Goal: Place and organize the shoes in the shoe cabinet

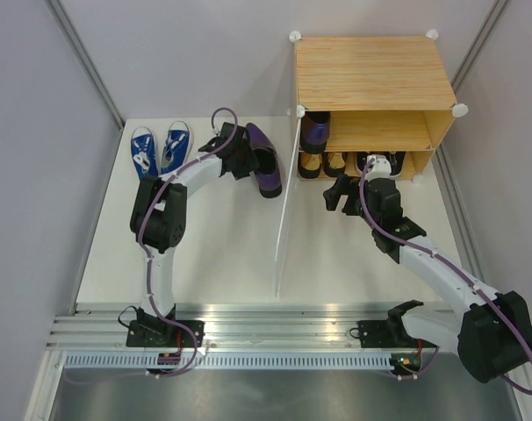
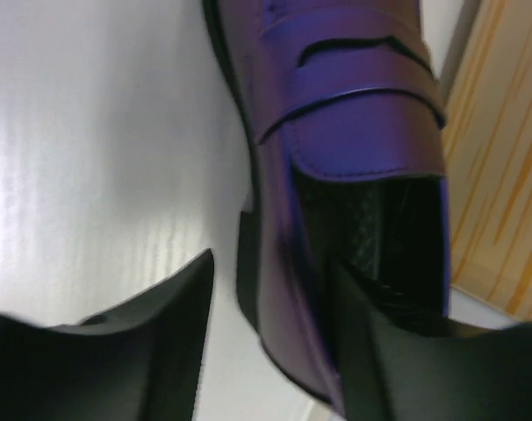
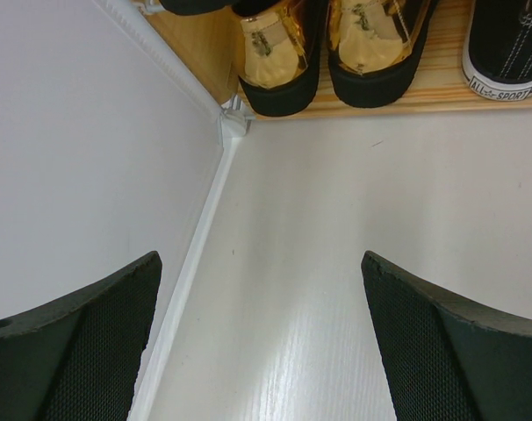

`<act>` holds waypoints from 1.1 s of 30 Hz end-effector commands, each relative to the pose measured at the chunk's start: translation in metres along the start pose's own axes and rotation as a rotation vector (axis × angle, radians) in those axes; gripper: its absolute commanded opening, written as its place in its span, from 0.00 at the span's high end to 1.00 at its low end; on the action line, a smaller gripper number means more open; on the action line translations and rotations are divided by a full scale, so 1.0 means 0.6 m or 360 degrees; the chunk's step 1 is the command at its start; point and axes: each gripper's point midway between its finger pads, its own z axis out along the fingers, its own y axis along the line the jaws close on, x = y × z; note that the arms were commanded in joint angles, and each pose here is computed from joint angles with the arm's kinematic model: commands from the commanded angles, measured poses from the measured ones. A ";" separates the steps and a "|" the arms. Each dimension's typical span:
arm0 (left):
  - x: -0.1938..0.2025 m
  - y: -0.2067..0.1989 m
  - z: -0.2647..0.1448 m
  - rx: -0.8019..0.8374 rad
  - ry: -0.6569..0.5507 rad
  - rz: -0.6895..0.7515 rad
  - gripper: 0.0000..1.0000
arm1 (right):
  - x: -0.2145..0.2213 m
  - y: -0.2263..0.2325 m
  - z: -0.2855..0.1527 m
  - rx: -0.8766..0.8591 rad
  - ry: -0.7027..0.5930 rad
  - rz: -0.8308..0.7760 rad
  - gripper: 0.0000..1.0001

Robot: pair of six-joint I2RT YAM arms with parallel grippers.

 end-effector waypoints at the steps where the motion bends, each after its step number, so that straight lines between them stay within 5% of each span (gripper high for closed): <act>1: 0.007 -0.013 0.023 0.0063 0.0053 -0.0041 0.53 | -0.003 0.016 0.004 -0.0075 0.0007 0.0012 0.03; 3: 0.011 -0.011 0.027 0.0063 0.0060 -0.0042 0.56 | -0.005 0.021 0.004 -0.0106 0.0004 -0.0002 0.04; 6: 0.006 -0.013 0.029 0.0073 0.0051 -0.0021 0.76 | -0.003 0.038 -0.001 -0.0196 0.0016 -0.0011 0.04; 7: 0.004 -0.017 0.026 0.0083 0.0047 -0.0011 0.92 | 0.000 0.038 -0.001 -0.0201 0.0023 -0.0016 0.04; 8: 0.001 -0.020 0.023 0.0095 0.0045 0.0004 0.97 | 0.002 0.039 -0.001 -0.0209 0.0029 -0.0020 0.04; 17: -0.068 -0.051 -0.104 0.0153 -0.0111 0.0074 0.98 | 0.010 0.083 -0.004 -0.0436 0.0068 -0.0021 0.06; 26: -0.198 -0.075 -0.478 0.0237 -0.0783 0.0142 0.98 | 0.062 0.216 0.007 -0.0813 0.0166 -0.0088 0.07; 29: -0.222 -0.067 -0.635 0.0274 -0.1078 0.0170 0.98 | 0.071 0.268 0.017 -0.0916 0.0182 -0.0092 0.07; 33: -0.216 -0.052 -0.749 0.0319 -0.1251 0.0204 0.98 | 0.090 0.328 0.024 -0.1061 0.0254 -0.0120 0.07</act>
